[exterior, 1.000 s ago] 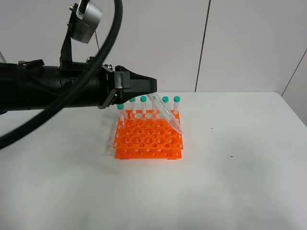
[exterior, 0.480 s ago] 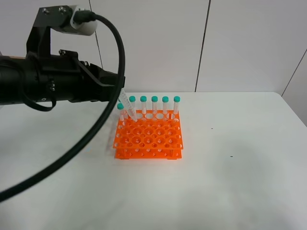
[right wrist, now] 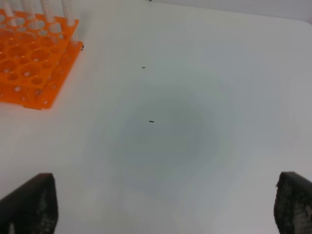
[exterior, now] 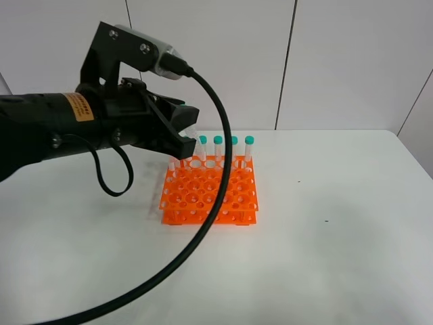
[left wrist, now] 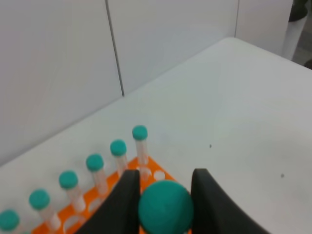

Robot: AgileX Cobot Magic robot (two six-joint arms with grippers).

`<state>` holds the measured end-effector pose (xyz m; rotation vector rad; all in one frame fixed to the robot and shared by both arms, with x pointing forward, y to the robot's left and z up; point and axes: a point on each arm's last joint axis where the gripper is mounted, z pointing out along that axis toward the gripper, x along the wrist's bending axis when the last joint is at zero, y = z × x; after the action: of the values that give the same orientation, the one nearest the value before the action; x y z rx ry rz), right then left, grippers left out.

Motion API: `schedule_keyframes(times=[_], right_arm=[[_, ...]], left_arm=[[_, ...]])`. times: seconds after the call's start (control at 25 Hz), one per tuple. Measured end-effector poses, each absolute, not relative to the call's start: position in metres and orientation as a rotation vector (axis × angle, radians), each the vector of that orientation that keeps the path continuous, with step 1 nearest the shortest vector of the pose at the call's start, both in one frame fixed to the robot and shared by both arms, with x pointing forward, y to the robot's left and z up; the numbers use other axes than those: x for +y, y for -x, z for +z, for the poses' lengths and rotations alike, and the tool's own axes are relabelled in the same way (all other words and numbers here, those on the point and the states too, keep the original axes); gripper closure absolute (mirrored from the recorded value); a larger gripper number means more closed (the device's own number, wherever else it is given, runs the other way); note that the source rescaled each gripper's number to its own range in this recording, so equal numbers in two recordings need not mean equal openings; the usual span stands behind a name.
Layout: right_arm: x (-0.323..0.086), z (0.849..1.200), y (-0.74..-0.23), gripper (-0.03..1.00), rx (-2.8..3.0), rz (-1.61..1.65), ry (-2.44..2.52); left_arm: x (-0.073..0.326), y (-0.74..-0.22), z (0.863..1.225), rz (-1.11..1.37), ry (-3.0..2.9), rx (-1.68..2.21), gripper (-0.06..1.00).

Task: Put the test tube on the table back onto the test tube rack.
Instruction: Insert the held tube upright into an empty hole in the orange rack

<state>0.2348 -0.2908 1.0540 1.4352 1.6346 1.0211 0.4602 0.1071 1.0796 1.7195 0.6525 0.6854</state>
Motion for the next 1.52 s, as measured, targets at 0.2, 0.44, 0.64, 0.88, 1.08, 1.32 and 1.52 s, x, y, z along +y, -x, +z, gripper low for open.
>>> schedule_keyframes(times=[0.2,0.44,0.64,0.88,1.08,1.32,1.52], right_arm=[[-0.291,1.054,-0.235,-0.01,1.635,1.021,-1.435],[-0.291,1.054,-0.235,-0.01,1.635,1.022,-1.435],[-0.291,1.054,-0.235,-0.01,1.635,1.025,-1.436],[-0.291,1.054,-0.235,-0.01,1.635,1.025,-1.436],[-0.29,1.054,-0.235,-0.01,1.636,1.026,-1.436],[-0.29,1.054,-0.235,-0.01,1.636,1.026,-1.436],[-0.29,1.054,-0.235,-0.01,1.636,1.026,-1.436]], left_arm=[[0.096,-0.476,1.056,0.689,-1.739,0.658,0.94],[0.111,-0.495,1.059,0.731,-1.664,0.741,0.94],[0.125,-0.509,1.062,0.732,-1.815,0.838,0.94],[0.123,-0.518,1.069,0.758,-1.797,0.816,0.94],[0.115,-0.536,1.046,0.766,-1.772,0.813,0.94],[0.107,-0.549,1.019,0.734,-1.806,0.841,0.94],[0.099,-0.567,1.014,0.704,-1.883,0.9,0.94]])
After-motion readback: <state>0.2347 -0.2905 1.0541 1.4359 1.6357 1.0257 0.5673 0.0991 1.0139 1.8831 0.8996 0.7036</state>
